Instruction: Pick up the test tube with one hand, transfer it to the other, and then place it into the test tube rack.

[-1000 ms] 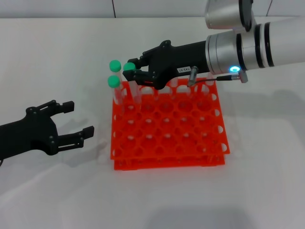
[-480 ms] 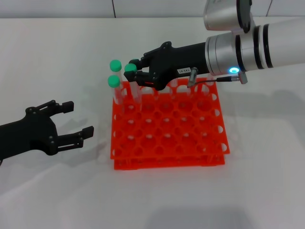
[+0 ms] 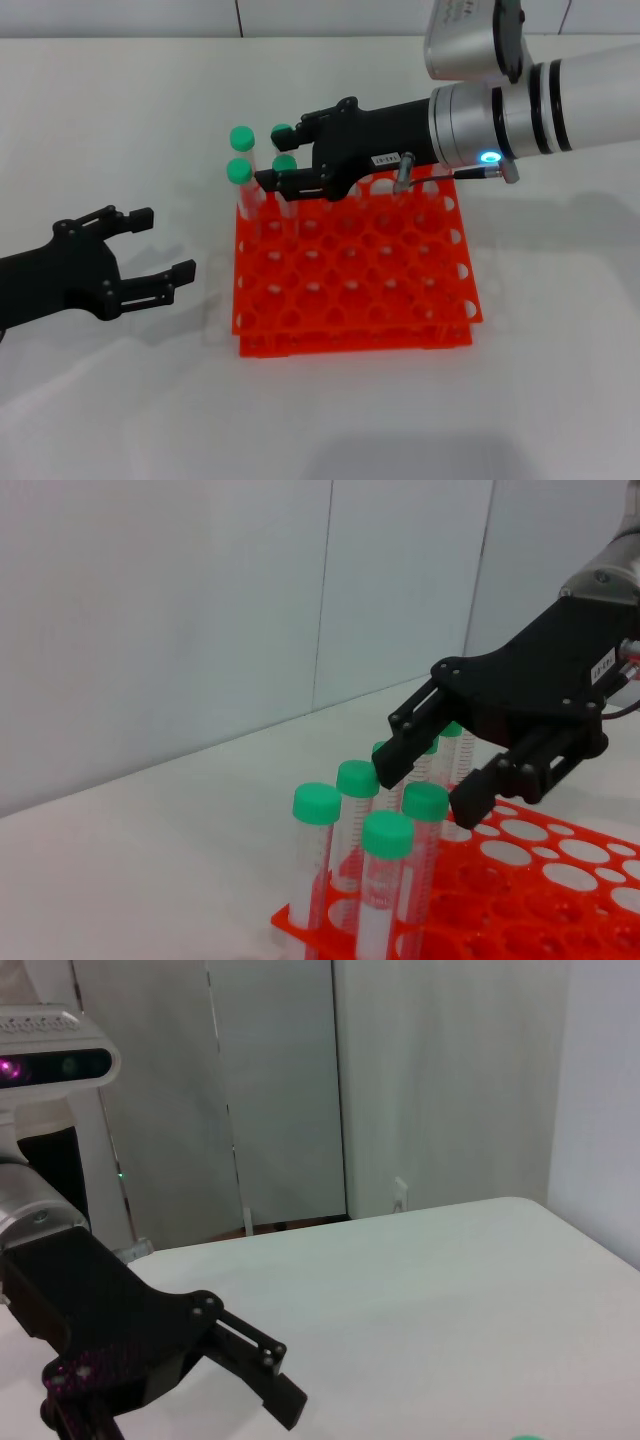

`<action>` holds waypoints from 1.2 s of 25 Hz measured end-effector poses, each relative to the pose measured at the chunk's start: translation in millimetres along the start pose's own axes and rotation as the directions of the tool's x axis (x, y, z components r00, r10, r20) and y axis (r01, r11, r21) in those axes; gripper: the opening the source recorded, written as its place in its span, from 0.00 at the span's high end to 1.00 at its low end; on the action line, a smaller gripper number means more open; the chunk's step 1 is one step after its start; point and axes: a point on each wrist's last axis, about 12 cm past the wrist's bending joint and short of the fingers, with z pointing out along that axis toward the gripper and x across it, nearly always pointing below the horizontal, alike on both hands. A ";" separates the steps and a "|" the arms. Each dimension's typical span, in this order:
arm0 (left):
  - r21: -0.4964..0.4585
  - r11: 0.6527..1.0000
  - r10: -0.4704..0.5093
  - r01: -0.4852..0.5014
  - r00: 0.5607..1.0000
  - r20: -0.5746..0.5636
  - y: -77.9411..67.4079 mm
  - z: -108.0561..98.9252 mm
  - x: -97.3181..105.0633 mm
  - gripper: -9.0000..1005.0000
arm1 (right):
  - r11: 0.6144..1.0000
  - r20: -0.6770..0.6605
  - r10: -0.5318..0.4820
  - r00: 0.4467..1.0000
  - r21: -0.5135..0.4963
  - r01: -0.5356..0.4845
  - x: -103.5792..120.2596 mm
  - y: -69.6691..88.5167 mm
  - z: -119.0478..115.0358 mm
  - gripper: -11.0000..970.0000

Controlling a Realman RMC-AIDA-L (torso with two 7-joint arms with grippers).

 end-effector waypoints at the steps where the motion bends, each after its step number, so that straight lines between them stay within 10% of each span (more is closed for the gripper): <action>1: 0.001 1.000 0.001 -0.001 1.000 0.001 0.2 0.4 -0.5 0.12 | 1.000 0.001 0.000 1.000 0.000 0.000 0.0 0.0 0.0 0.55; 14: -0.019 1.000 -0.005 0.005 1.000 0.012 2.5 -5.3 -1.2 0.12 | 0.999 0.109 -0.022 0.994 -0.025 0.024 -1.9 13.8 -42.6 0.41; 30: -0.004 1.000 0.015 -0.015 1.000 0.011 5.6 -5.2 -6.5 0.12 | 0.997 0.152 0.023 0.988 0.076 -0.035 73.7 24.0 -136.9 0.41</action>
